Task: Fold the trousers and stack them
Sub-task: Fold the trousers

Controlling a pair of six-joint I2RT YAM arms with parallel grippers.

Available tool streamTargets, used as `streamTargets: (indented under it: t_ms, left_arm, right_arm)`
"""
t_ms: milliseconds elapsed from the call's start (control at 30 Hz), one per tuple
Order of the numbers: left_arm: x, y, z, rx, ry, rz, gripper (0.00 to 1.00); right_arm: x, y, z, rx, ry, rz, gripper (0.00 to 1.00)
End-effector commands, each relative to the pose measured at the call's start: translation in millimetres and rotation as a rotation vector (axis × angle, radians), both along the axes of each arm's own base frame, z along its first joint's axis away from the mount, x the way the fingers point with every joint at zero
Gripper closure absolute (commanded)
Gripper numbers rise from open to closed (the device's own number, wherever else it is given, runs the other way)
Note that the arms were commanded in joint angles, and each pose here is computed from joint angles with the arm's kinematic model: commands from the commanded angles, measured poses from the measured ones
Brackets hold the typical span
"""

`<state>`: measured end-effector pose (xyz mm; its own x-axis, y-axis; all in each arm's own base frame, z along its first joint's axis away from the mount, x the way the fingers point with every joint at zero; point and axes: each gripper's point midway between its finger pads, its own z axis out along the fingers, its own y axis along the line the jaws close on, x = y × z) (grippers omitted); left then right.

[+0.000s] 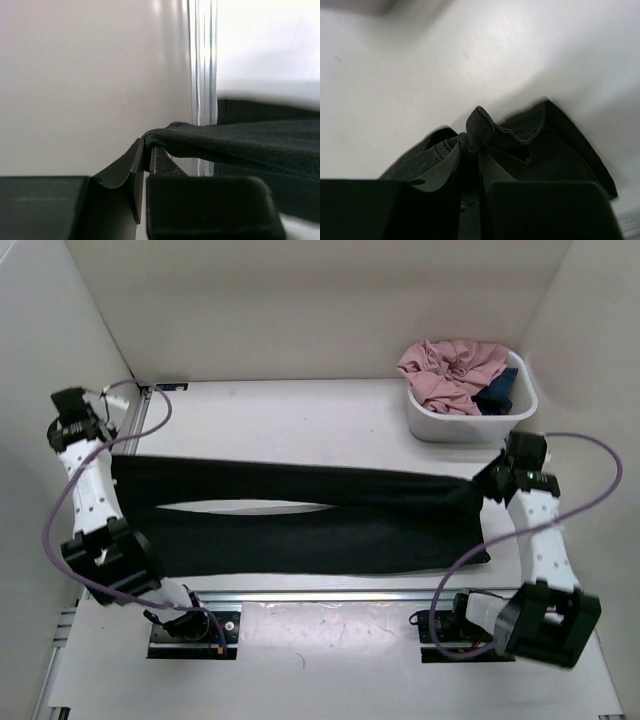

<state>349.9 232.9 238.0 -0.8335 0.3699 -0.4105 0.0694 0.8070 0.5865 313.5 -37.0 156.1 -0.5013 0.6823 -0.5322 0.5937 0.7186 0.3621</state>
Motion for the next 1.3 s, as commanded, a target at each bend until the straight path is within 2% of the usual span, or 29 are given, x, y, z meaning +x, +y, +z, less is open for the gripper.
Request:
streamTargets:
  t_ms: [0, 33, 67, 133, 233, 467, 633, 667, 700, 767, 800, 833, 867, 900, 933, 1000, 1100, 1167, 1267]
  left_arm:
    - [-55, 26, -25, 0.060, 0.103, -0.019, 0.86]
    - [-84, 26, -45, 0.046, 0.133, -0.003, 0.86]
    - [-95, 24, -55, 0.041, 0.149, -0.017, 0.86]
    - [-125, 17, -79, 0.033, 0.193, -0.047, 0.86]
    - [-150, 16, -97, 0.039, 0.211, -0.064, 0.86]
    - [-185, 31, -124, 0.015, 0.259, -0.090, 0.86]
    - [-191, 30, -138, 0.010, 0.297, -0.131, 0.86]
    - [-193, 28, -142, 0.000, 0.304, -0.133, 0.86]
    - [-195, 25, -146, -0.009, 0.310, -0.134, 0.86]
    - [-193, 25, -146, -0.008, 0.307, -0.147, 0.86]
    - [-195, 23, -150, -0.016, 0.312, -0.148, 0.86]
    - [-193, 22, -150, -0.020, 0.305, -0.154, 0.86]
    - [-193, 22, -150, -0.020, 0.305, -0.154, 0.86]
    - [-192, 21, -150, -0.023, 0.298, -0.160, 0.86]
    - [-192, 20, -153, -0.035, 0.299, -0.154, 0.86]
    - [-189, 25, -147, -0.029, 0.288, -0.144, 0.86]
    - [-188, 26, -147, -0.033, 0.284, -0.137, 0.86]
    - [-186, 29, -142, -0.028, 0.273, -0.127, 0.86]
    - [-189, 31, -145, -0.028, 0.291, -0.116, 0.86]
  right_arm:
    - [-62, -8, -34, -0.041, 0.114, -0.057, 1.00]
    - [-78, -6, -42, -0.038, 0.141, -0.076, 1.00]
    - [-86, -4, -39, -0.037, 0.096, -0.090, 1.00]
    - [-108, 8, -61, 0.019, 0.129, -0.102, 1.00]
    - [-137, 9, -74, 0.032, 0.161, -0.168, 1.00]
    - [-170, 9, -87, 0.021, 0.238, -0.223, 1.00]
    - [-179, 12, -95, 0.050, 0.310, -0.262, 1.00]
    - [-186, 12, -94, 0.051, 0.333, -0.284, 0.98]
    - [-189, 10, -94, 0.047, 0.339, -0.306, 0.91]
    - [-191, 5, -85, 0.027, 0.320, -0.351, 0.66]
    - [-192, 4, -78, 0.024, 0.288, -0.368, 0.42]
    - [-187, 2, -67, 0.023, 0.244, -0.368, 0.38]
    - [-182, 1, -56, 0.013, 0.198, -0.356, 0.36]
    - [-168, -3, -29, -0.003, 0.086, -0.341, 0.34]
    - [-161, 2, -17, 0.012, 0.045, -0.304, 0.30]
    - [-146, 9, 4, 0.001, -0.004, -0.173, 0.27]
    - [-145, 35, -8, 0.107, 0.118, -0.028, 0.25]
    - [-159, 45, -24, 0.171, 0.238, -0.034, 0.24]
    - [-166, 65, -36, 0.312, 0.285, -0.070, 0.21]
